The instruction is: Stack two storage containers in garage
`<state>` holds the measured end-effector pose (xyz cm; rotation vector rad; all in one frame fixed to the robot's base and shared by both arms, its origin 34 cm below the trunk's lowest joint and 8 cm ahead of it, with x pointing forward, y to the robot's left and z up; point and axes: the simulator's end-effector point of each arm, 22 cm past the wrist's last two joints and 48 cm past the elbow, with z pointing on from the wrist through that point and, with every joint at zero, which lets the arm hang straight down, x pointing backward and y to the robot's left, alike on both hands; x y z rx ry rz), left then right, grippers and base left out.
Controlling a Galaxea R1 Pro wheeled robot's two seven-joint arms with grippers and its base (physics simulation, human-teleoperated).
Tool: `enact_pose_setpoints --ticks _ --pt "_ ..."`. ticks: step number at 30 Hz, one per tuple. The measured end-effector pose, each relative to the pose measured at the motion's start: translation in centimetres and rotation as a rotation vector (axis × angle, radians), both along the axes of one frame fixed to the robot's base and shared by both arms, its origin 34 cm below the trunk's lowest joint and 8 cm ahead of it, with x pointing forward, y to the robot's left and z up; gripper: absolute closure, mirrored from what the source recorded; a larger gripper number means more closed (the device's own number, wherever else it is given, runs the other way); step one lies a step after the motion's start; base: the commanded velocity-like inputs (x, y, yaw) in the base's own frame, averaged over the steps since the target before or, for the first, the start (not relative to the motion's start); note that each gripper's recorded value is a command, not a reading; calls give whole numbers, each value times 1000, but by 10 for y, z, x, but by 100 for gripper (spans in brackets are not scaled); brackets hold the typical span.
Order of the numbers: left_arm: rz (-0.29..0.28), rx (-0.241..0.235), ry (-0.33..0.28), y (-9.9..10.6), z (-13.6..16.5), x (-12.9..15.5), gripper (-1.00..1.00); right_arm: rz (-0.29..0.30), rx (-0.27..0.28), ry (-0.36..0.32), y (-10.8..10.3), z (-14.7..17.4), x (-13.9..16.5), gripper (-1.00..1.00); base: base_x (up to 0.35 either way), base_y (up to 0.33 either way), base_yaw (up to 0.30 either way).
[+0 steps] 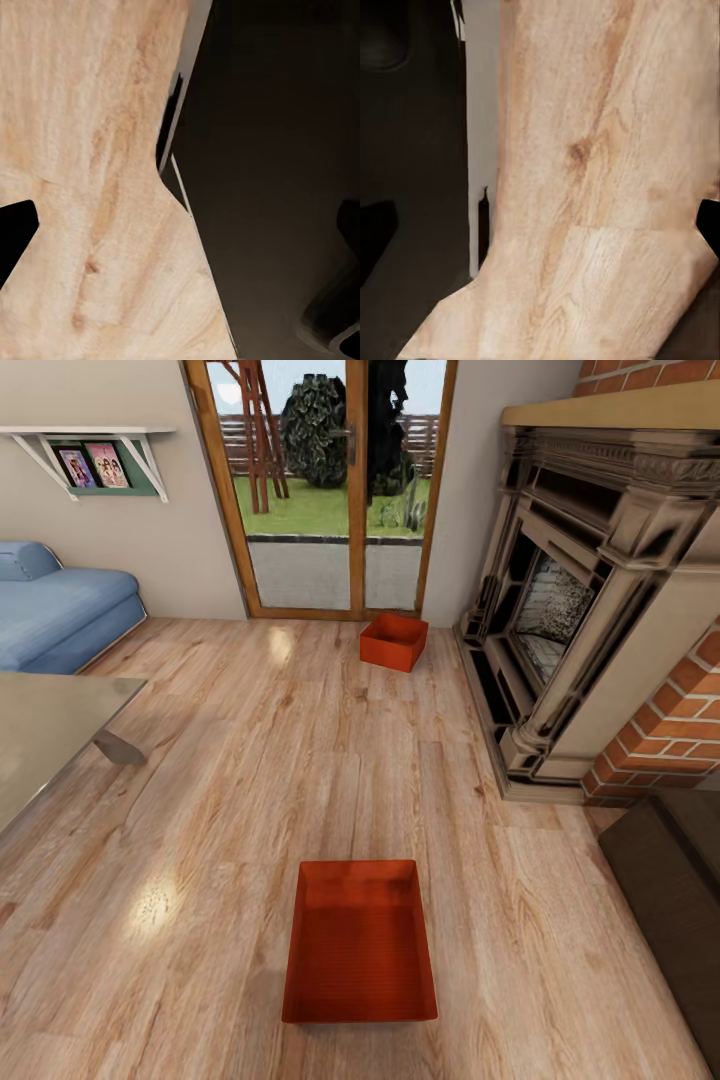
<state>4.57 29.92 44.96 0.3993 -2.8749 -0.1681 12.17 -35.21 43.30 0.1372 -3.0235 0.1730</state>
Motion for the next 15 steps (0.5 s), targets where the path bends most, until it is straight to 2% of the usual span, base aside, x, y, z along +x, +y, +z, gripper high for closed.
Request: enact_pose_setpoints --ticks 2,4,6,7,9,11,13,15 --pt "-14 23 -38 21 -4 20 -100 13 -37 -31 -30 1 16 -100 0 0 0" --pt "-25 42 -75 41 -7 43 -100 26 -54 -86 -46 0 44 -100 0 0 0" --pt "-31 49 -90 51 -8 58 -100 34 -63 -128 -52 -1 65 -100 0 0 0" --pt "-38 52 -98 59 -9 71 -100 40 -75 -173 -57 -1 87 -100 0 0 0" --pt "-46 50 -108 67 -10 92 -100 48 -109 -230 -67 2 115 -100 0 0 0" --pt "-51 47 -114 70 -10 106 -100 49 -145 -250 -75 4 127 -100 0 0 0" --pt "-55 41 -121 72 -10 123 -100 43 -203 -258 -88 8 141 -100 0 0 0" --pt "-56 42 -136 74 -11 144 -100 34 -246 -279 -95 9 168 -100 0 0 0"
